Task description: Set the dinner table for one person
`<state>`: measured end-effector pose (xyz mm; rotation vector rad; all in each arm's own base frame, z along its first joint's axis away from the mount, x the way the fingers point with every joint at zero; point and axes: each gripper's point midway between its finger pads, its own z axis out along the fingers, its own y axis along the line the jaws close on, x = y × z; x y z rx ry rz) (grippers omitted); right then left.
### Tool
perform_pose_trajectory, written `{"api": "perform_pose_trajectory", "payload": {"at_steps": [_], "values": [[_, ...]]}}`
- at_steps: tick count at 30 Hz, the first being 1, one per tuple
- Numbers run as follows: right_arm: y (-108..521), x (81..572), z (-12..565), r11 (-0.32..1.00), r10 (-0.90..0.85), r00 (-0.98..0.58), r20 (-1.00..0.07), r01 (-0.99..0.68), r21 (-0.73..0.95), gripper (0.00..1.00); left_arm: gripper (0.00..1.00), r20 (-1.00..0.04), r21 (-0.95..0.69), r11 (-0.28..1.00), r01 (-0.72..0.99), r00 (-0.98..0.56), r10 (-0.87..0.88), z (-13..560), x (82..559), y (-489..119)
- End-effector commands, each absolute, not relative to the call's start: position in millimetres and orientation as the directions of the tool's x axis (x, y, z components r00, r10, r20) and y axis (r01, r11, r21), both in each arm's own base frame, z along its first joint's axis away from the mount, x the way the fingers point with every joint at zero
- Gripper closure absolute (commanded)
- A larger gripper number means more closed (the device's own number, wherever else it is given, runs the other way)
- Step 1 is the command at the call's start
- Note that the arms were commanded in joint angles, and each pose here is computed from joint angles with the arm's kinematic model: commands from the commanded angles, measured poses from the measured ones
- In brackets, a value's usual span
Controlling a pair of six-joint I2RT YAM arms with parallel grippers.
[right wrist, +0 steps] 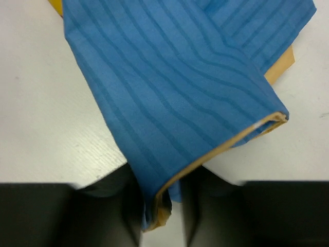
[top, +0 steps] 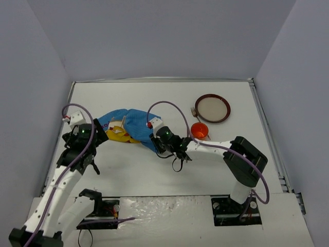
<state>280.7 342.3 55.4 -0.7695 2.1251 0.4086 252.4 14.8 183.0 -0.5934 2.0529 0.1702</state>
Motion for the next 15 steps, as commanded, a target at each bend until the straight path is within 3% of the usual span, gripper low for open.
{"api": "perform_pose_trajectory", "payload": {"at_steps": [1, 6, 15], "values": [[349.9, 280.9, 93.0, 0.757, -0.297, -0.45, -0.842, -0.648, 0.079, 0.6, 0.03, -0.816, -0.245, 0.8, -0.548, -0.33, -0.476, 187.5, 309.4, 18.3], [343.1, 282.2, 128.2, 0.768, -0.267, -0.436, -0.86, -0.635, 0.083, 0.4, 0.03, -0.752, -0.27, 0.753, -0.6, -0.357, -0.554, 147.7, 370.5, 35.2], [318.5, 292.2, 187.0, 0.799, -0.221, -0.386, -0.896, -0.598, 0.06, 0.31, 0.08, -0.71, -0.281, 0.755, -0.593, -0.401, -0.579, 114.7, 424.3, 53.0]]}}
